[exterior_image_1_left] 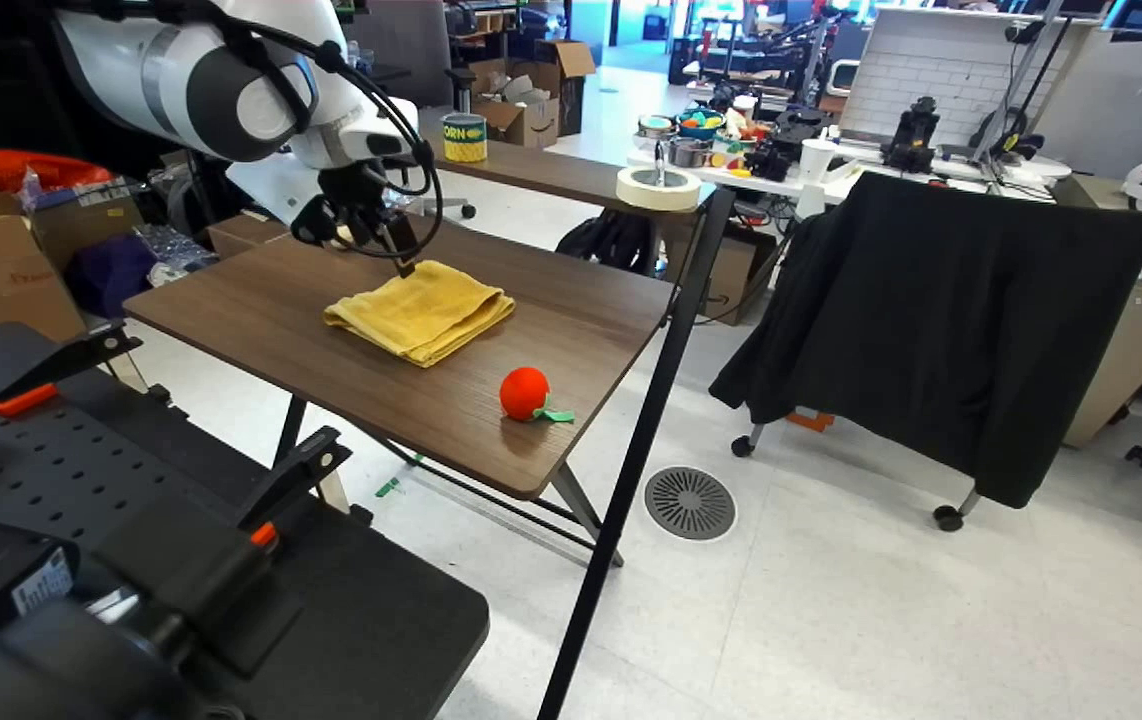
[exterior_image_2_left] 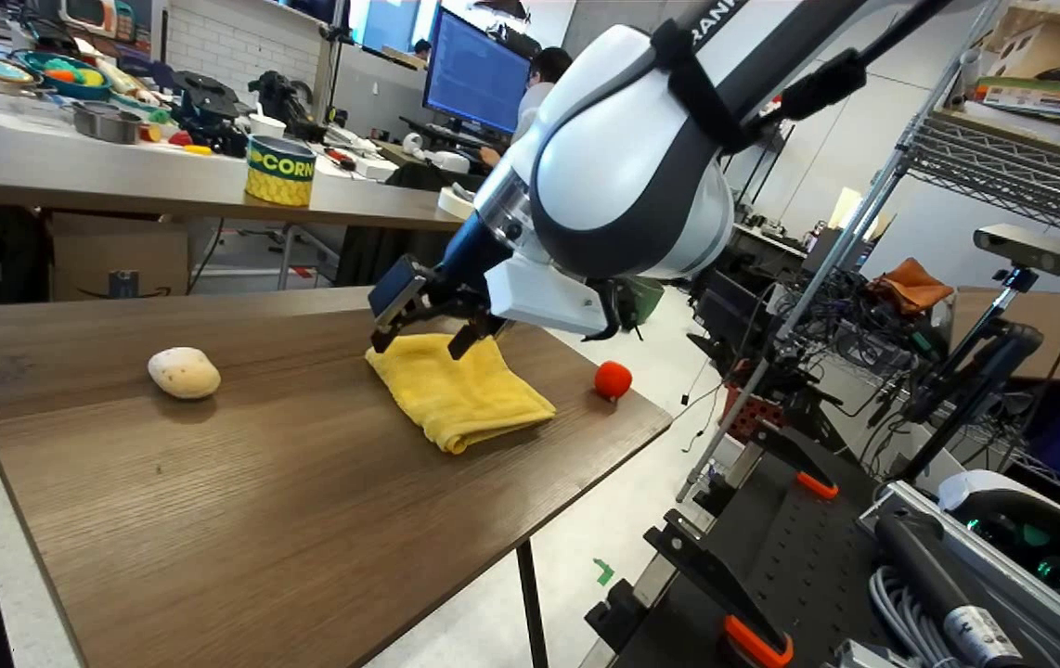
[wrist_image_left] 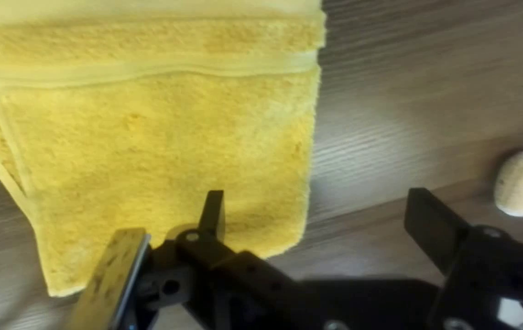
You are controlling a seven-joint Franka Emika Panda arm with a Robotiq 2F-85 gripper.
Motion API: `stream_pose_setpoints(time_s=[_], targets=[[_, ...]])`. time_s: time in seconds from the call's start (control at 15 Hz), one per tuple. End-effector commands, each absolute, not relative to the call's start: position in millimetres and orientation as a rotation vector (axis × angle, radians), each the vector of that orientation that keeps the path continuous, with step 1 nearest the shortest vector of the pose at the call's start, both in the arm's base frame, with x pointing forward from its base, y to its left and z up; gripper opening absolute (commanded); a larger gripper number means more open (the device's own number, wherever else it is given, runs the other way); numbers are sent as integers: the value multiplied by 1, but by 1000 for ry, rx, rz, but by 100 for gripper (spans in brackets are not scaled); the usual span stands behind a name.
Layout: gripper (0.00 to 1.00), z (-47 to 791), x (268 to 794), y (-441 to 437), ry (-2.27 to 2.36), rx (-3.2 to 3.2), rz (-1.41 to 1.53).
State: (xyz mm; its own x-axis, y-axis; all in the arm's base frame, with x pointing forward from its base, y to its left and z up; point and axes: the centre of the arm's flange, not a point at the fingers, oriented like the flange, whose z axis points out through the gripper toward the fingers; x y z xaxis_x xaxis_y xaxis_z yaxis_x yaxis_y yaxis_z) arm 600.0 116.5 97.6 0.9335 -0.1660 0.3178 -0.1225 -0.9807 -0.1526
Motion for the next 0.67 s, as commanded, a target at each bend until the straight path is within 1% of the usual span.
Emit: stream_pose_setpoints(time_s=[0.0,0.33,0.6], targets=[[100,104,602,141,141,-2878,-608],[100,80,629,197,116,-2744,-695],[100,47,648,232,101,-2743,-701]])
